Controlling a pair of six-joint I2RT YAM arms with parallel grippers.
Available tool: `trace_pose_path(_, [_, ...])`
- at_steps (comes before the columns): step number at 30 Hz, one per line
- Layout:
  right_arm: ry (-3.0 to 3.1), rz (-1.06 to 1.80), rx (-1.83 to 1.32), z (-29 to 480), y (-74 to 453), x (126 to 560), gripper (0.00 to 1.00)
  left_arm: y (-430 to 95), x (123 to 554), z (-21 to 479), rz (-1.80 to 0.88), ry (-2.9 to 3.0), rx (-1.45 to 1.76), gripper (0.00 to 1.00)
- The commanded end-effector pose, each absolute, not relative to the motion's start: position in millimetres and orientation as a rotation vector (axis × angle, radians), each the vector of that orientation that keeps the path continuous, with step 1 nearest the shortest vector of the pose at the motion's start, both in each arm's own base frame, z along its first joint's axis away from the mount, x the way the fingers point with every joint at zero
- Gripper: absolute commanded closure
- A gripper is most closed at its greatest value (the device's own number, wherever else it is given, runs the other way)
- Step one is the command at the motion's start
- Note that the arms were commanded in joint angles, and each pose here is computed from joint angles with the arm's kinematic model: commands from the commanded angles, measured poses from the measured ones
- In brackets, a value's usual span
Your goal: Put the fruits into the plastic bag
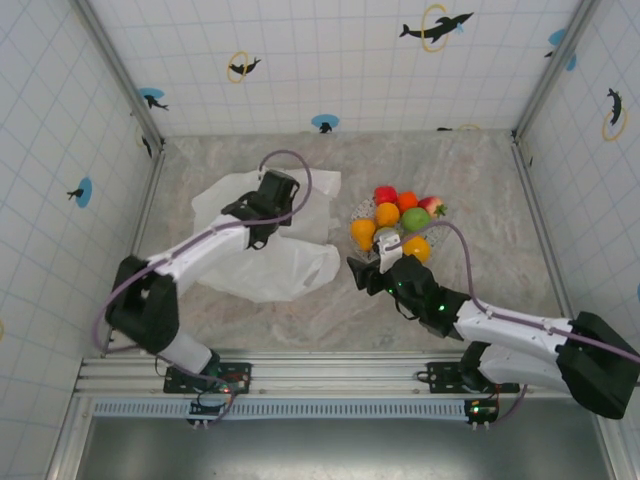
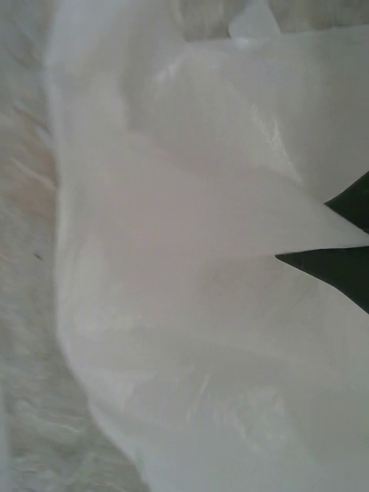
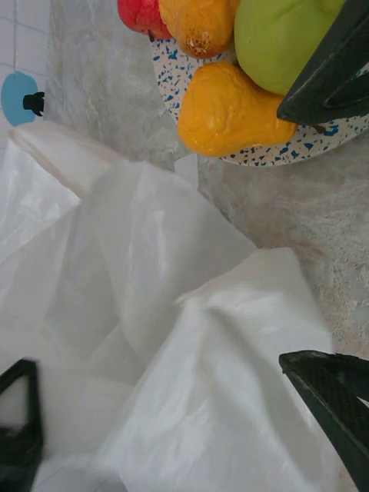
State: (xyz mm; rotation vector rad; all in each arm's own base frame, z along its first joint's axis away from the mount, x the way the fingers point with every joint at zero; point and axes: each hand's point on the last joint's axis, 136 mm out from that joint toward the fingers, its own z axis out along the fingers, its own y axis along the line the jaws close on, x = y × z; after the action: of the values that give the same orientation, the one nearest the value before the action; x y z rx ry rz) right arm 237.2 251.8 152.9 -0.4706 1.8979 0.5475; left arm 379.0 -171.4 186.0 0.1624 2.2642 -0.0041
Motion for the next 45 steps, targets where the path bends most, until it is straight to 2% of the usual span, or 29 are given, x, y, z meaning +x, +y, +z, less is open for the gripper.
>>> trace_pose_path(1, [1.902, 0.474, -0.48, 153.6, 241.1, 240.4, 0.21, -171.9, 363.1, 203.8, -0.12, 2.237, 0.267, 1.0])
trace_pose_path(8, [1.882, 0.513, -0.44, 172.2, 238.5, 245.2, 0.16, -139.1, 362.5, 219.4, -0.3, 2.243, 0.197, 1.0])
trace_pose_path(15, [1.99, 0.38, -0.449, 153.8, 223.1, 257.9, 0.08, -136.0, 364.9, 203.0, -0.372, 2.3, 0.05, 1.0])
trace_pose_path(20, [2.1, 0.252, -0.406, 146.7, 195.0, 271.9, 0.07, -126.0, 377.9, 195.1, -0.364, 2.313, -0.078, 1.0])
trace_pose_path(25, [2.193, 0.135, -0.317, 143.1, 155.2, 280.7, 0.07, -136.2, 385.8, 200.9, -0.498, 2.287, -0.132, 1.0])
trace_pose_path(31, [2.309, 0.05, -0.223, 120.4, 116.4, 279.8, 0.01, -150.7, 382.2, 191.2, -0.619, 2.308, -0.144, 1.0])
trace_pose_path(45, [2.453, -0.042, -0.314, 77.0, 117.0, 307.8, 0.0, -150.7, 372.6, 158.0, -0.692, 2.357, -0.16, 1.0])
